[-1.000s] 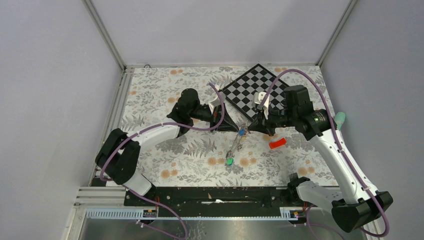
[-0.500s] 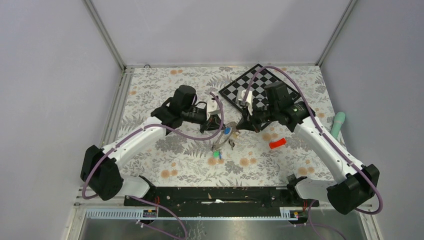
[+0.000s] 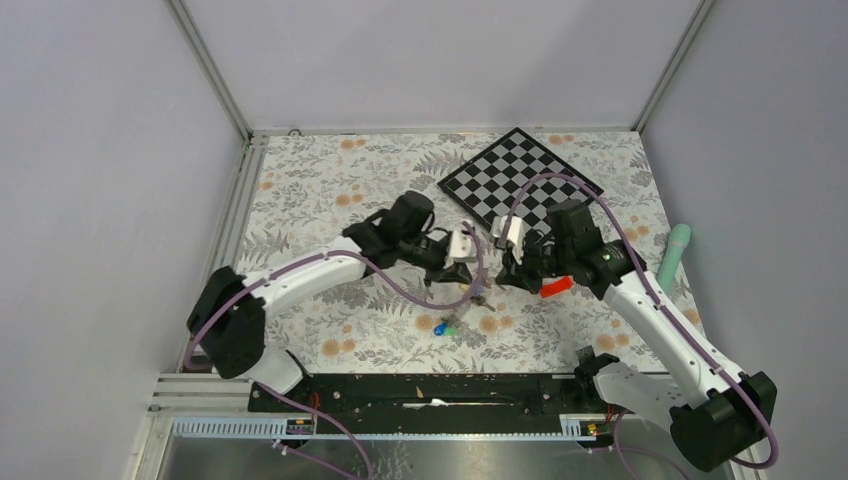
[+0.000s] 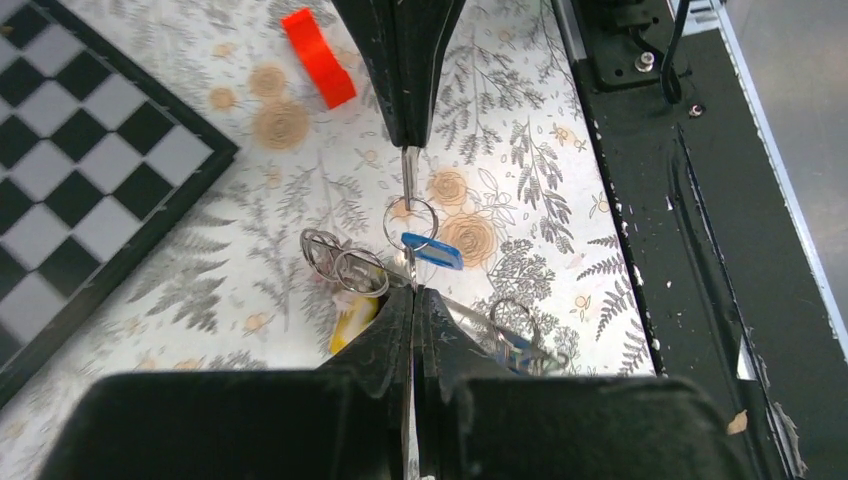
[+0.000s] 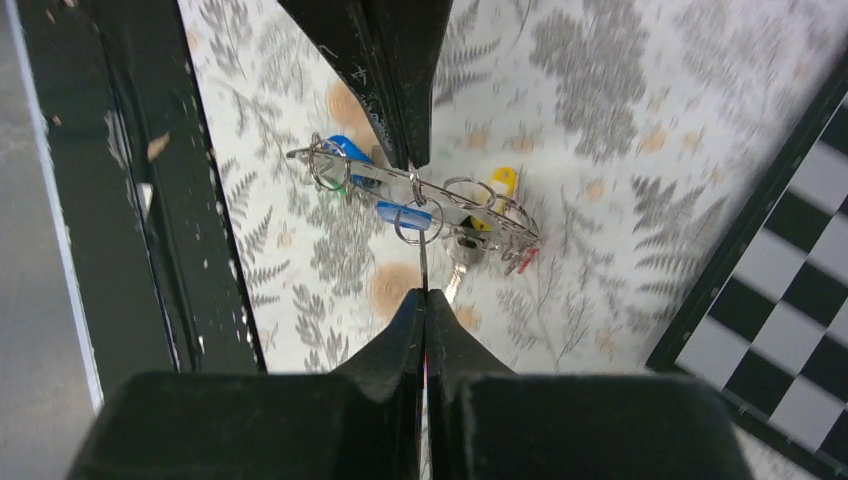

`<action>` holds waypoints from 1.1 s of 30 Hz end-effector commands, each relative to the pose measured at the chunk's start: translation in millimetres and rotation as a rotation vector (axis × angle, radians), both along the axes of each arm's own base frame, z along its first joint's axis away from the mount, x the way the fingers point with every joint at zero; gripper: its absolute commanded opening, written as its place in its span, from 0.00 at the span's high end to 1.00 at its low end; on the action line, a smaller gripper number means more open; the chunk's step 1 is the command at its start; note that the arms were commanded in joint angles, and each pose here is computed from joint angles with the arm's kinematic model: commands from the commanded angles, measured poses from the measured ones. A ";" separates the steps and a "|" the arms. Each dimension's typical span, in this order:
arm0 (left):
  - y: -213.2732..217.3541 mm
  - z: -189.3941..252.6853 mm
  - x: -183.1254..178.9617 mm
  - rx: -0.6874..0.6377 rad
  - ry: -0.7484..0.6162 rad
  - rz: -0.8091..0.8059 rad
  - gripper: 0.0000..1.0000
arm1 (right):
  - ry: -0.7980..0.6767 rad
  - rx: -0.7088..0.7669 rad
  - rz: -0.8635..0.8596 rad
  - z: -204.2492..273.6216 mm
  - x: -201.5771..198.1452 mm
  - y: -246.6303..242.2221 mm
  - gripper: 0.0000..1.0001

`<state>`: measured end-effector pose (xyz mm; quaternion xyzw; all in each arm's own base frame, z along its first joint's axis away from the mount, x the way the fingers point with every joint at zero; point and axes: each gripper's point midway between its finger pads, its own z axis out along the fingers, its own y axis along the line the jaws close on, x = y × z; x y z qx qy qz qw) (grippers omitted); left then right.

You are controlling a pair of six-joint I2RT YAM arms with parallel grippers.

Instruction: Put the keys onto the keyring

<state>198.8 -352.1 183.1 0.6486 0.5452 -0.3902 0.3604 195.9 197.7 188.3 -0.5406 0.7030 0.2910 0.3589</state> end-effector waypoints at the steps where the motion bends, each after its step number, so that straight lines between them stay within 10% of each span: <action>1: 6.8 -59.0 -3.3 0.184 0.040 0.026 1.00 | 0.038 -0.218 -0.089 -44.1 -16.2 -52.6 1.00; 14: -19.0 -115.1 -46.1 0.204 0.138 -0.047 0.80 | 0.086 -0.374 -0.144 -89.8 -43.3 -99.7 1.00; 33: 19.3 -91.6 -3.0 0.148 0.092 0.120 0.57 | 0.117 -0.629 -0.166 -125.5 -23.9 -137.7 1.00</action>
